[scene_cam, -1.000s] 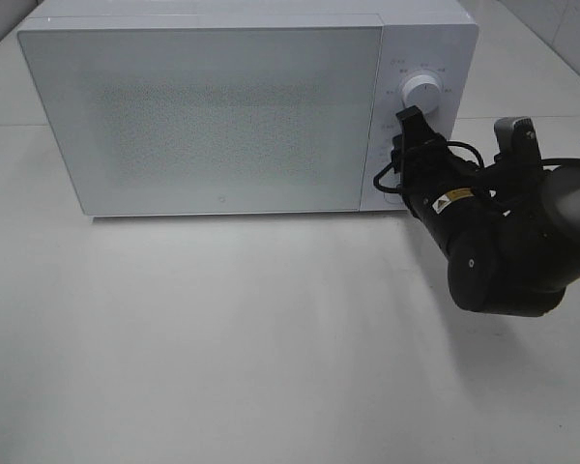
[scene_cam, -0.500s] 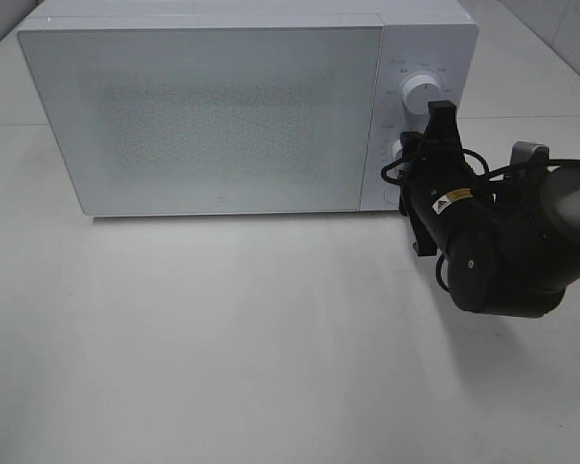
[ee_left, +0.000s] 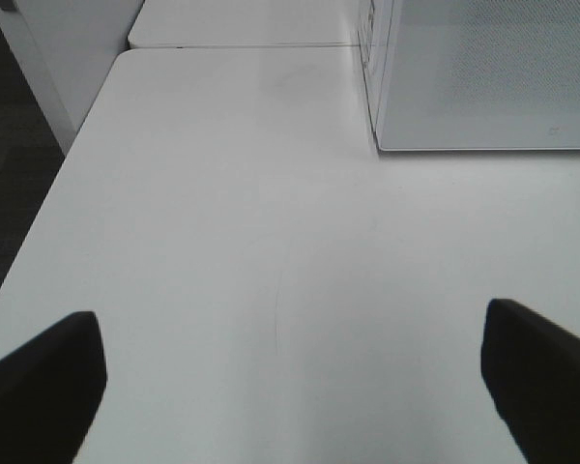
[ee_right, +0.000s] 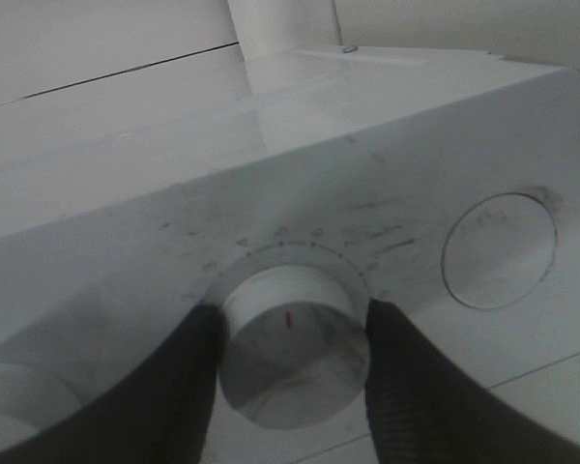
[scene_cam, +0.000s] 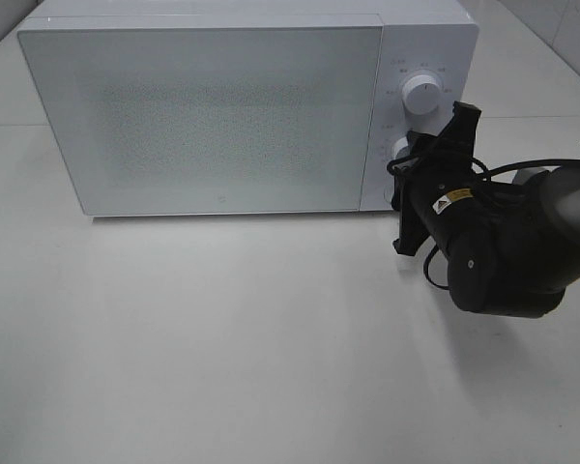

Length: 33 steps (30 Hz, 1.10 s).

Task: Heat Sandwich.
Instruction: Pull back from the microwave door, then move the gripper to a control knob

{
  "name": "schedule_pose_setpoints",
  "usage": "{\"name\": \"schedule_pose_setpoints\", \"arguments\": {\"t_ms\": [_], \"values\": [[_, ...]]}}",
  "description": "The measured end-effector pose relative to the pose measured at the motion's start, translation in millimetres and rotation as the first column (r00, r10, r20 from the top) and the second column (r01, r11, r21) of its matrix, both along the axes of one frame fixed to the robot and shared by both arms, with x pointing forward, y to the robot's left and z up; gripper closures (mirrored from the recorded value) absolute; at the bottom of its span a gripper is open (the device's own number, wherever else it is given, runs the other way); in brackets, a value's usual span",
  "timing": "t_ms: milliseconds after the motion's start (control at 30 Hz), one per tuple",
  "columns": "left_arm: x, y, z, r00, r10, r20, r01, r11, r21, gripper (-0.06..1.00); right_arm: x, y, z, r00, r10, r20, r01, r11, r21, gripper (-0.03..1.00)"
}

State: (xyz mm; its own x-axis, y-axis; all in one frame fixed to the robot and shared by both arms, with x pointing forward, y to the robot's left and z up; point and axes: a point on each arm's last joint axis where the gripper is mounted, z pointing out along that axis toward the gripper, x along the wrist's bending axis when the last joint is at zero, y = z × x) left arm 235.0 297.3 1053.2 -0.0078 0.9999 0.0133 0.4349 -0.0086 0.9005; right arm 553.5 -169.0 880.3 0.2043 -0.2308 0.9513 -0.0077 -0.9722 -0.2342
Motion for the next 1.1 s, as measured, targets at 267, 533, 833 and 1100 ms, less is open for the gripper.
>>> {"name": "schedule_pose_setpoints", "arguments": {"t_ms": [267,533,833,1100], "values": [[0.0,0.0,0.0,1.0,0.0,0.0,0.0,1.0,0.0,-0.05,0.0,0.1,0.0,1.0,0.003,0.001,-0.003,1.0,-0.01,0.53],[0.0,0.0,0.0,1.0,0.0,0.0,0.0,1.0,0.0,-0.05,-0.2,0.0,-0.2,1.0,0.015,0.002,-0.015,0.998,-0.068,0.53],[0.0,0.0,0.0,1.0,0.0,0.0,0.0,1.0,0.0,-0.05,-0.5,0.2,-1.6,0.999,0.034,-0.013,-0.035,0.989,-0.144,0.38],[0.0,0.0,0.0,1.0,0.0,0.0,0.0,1.0,0.0,-0.05,-2.8,0.4,-4.2,0.998,0.045,-0.034,-0.049,0.987,-0.15,0.21]]}}
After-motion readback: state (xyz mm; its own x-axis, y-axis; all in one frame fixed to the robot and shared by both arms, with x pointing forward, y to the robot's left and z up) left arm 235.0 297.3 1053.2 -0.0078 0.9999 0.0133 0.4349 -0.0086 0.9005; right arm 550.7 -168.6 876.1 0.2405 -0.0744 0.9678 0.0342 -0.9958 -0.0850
